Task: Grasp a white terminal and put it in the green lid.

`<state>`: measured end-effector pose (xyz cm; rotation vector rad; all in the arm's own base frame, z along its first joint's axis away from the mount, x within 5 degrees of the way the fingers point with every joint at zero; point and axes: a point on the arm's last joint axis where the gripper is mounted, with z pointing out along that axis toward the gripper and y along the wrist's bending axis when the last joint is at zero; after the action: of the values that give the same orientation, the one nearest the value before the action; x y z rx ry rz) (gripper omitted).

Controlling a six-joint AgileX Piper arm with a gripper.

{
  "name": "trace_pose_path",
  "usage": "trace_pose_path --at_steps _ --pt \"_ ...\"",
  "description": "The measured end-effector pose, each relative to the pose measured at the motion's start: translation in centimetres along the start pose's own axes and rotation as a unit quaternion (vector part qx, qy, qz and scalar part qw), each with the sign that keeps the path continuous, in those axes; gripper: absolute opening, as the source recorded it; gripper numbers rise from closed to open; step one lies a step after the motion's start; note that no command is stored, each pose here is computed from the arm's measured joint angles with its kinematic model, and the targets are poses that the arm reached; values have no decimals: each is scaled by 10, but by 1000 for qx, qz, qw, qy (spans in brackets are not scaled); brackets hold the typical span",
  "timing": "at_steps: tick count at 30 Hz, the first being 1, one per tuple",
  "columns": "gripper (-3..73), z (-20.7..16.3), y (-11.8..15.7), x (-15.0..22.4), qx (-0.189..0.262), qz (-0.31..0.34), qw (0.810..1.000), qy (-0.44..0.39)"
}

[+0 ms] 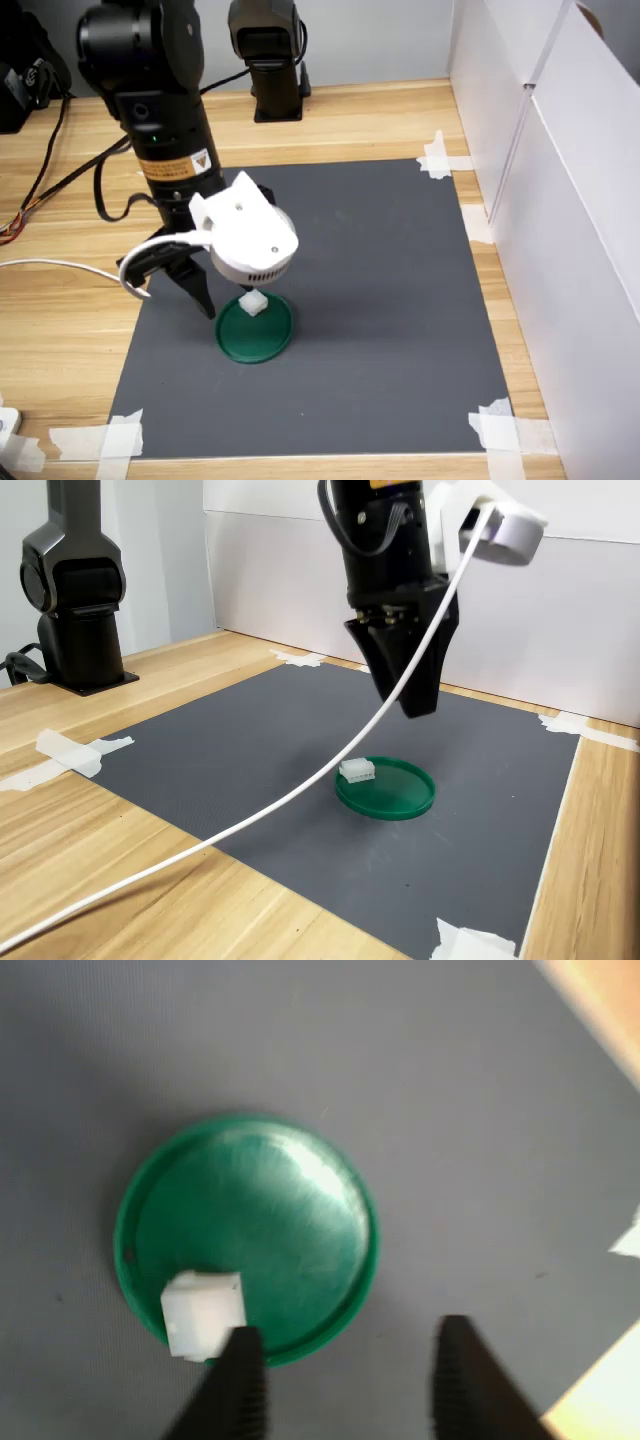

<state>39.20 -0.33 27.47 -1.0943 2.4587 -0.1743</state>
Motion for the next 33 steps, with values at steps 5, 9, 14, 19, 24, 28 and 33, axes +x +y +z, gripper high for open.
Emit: trace_pose_path --at_steps 5,9,14,19,24,28,33 --pt "53 -25 0 -2 29 15 999 -27" --pt "-12 -45 8 3 72 21 995 -63" --pt "-19 -65 31 24 132 68 981 -122" --pt "-19 -84 59 49 182 205 937 -218" --pt "-19 -108 89 76 195 317 877 -303" --pt "-19 -123 117 100 189 364 845 -342" --pt "-19 -129 150 129 188 382 827 -368"
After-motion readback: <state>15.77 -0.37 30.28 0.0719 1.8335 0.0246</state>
